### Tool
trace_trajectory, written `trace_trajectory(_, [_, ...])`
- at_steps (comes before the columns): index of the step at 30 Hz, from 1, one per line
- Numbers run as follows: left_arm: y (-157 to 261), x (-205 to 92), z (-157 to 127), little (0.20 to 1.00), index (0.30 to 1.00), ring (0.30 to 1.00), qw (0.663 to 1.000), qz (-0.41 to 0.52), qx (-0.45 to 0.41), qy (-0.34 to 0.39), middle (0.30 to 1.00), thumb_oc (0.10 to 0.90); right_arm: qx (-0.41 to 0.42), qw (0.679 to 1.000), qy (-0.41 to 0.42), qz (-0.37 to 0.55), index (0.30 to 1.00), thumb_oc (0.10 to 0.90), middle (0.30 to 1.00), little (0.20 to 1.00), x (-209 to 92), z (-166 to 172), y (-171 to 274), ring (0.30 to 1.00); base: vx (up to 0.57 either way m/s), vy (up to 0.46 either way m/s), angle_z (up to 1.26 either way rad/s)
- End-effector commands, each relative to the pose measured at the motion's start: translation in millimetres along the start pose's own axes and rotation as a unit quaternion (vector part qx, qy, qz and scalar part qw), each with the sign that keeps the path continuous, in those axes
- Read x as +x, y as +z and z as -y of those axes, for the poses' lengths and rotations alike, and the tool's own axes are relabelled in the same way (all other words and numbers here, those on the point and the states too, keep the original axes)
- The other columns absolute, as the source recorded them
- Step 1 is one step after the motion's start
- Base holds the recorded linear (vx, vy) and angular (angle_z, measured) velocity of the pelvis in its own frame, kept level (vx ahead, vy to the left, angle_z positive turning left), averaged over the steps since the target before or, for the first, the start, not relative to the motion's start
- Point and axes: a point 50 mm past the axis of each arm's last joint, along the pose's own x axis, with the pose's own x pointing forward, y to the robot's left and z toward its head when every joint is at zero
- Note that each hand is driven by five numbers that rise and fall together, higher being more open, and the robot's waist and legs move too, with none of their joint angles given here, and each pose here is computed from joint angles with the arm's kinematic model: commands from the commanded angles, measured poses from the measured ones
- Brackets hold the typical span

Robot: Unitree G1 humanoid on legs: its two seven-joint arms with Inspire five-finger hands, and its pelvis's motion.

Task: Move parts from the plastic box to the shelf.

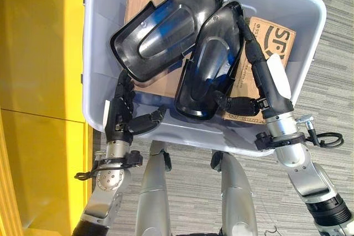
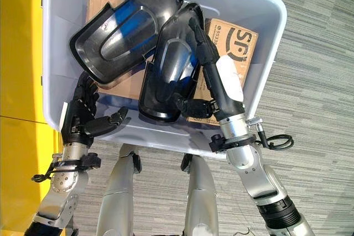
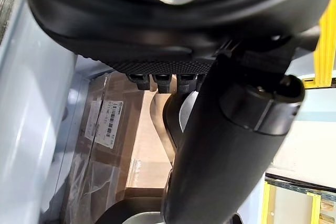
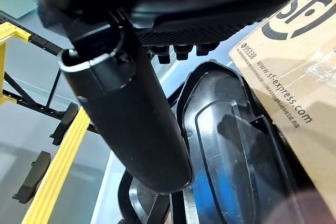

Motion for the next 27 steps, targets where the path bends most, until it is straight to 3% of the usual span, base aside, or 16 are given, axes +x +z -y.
trace_trajectory(1, [-20,-32,-4,1.0,1.0,1.0,0.998,-0.06,0.024,0.002,1.0,0.9,0.01,0.988,-0.057,0.143,1.0,0.9,1.0,1.0,9,14,49,1.0,0.0,0.0,0.0])
trace_trajectory(27, [-31,-33,-11,1.0,1.0,1.0,0.996,-0.073,0.036,0.031,1.0,0.9,0.033,0.99,-0.047,0.131,1.0,0.9,1.0,1.0,6,-24,47,1.0,0.0,0.0,0.0])
